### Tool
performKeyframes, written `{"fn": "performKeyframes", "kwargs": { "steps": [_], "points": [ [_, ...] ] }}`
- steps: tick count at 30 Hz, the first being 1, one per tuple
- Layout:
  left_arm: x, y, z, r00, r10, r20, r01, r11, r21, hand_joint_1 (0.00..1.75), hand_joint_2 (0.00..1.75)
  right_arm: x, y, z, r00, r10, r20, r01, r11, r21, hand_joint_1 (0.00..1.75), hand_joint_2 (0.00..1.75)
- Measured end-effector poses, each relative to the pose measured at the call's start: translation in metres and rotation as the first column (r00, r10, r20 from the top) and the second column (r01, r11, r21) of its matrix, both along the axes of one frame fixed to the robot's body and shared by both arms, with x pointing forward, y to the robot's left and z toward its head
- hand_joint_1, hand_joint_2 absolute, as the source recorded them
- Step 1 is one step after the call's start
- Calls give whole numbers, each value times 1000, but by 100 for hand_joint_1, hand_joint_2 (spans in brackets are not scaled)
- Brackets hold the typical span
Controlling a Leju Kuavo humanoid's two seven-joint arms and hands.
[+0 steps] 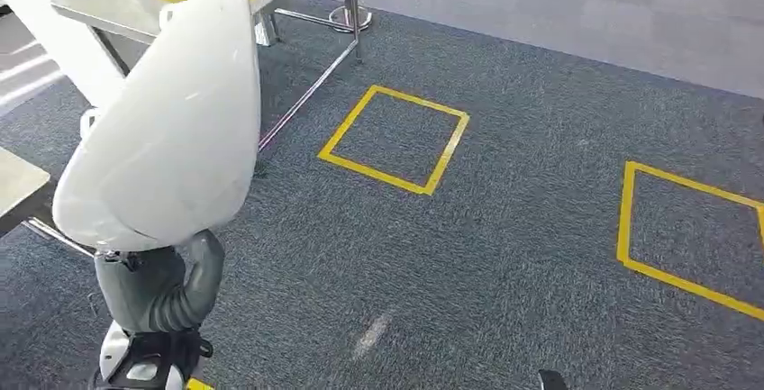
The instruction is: Take the parts from the cabinet and place them on the table.
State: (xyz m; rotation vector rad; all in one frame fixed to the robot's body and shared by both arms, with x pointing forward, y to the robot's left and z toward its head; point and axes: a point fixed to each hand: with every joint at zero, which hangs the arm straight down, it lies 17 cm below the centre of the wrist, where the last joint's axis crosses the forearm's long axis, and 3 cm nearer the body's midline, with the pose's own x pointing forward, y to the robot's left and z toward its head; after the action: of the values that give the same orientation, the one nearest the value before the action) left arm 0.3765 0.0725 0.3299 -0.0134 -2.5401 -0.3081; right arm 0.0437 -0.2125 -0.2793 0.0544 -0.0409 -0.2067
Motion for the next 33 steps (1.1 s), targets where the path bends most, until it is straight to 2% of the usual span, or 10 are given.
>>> {"fn": "performKeyframes", "kwargs": {
  "steps": [13,33],
  "points": [
    [1,0,0,1000,-2,3,2,1000,6,175,175,6,1,1,1000,-4,11,4,1000,1,0,0],
    [2,-1,-4,1000,-3,-5,3,1000,9,175,175,0,2,0,1000,-8,1,8,1000,3,0,0]
  ]
}}
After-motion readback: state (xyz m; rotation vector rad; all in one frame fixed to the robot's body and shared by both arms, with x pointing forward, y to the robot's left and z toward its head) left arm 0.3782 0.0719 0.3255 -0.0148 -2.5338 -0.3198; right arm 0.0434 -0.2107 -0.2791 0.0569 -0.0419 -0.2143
